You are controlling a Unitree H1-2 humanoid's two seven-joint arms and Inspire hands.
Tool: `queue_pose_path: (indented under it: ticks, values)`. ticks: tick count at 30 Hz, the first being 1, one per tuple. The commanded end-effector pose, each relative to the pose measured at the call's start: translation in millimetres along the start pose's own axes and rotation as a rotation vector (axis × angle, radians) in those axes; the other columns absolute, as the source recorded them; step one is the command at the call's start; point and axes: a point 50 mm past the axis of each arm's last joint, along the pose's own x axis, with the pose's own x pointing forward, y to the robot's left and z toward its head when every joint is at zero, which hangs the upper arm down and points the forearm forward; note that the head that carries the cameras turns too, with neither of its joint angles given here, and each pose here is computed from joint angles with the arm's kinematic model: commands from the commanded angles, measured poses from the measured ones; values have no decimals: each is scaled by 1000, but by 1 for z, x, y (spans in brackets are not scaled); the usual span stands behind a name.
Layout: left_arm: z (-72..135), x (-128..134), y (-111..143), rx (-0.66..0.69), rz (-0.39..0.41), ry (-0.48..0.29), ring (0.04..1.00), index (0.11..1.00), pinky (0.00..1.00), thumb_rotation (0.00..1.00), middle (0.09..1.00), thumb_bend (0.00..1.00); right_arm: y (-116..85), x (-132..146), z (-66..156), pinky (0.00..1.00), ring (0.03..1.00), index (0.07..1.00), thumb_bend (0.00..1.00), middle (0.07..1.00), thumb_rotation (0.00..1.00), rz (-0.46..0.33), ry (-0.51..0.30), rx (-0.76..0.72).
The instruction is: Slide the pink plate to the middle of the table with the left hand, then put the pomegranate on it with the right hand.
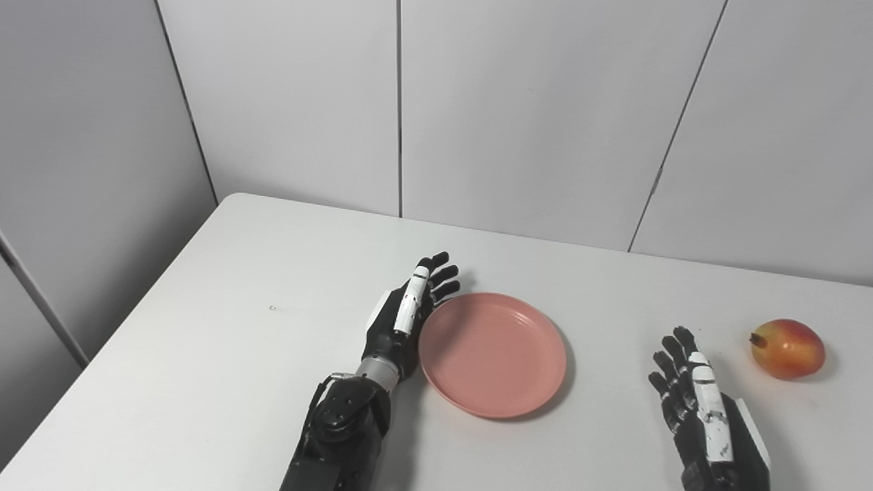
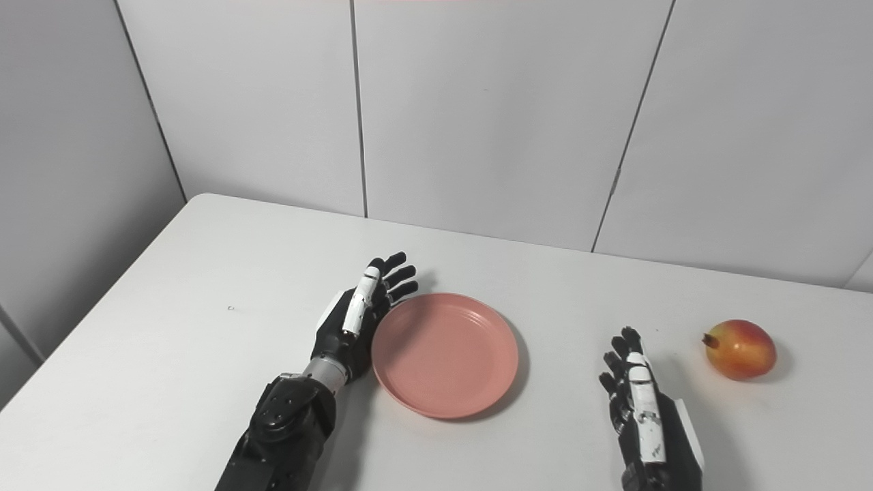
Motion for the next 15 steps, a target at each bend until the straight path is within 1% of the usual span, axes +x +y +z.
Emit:
queue_pose_path:
  ticks: [1,8,15]
  values:
    - [7,0,-14,-12,-49,-13,876,869,859,1000,883,414,6,5,16,1000,991,997,295,1000,1000,18,-55,-3]
    - [8,-10,-27,-32,-91,-15,878,876,869,1000,885,404,13,6,18,1000,991,993,308,1000,1000,19,-54,-4]
    - [5,-17,-35,-53,-118,8,881,880,872,1000,889,417,18,6,19,1000,993,998,313,1000,1000,17,-53,-8]
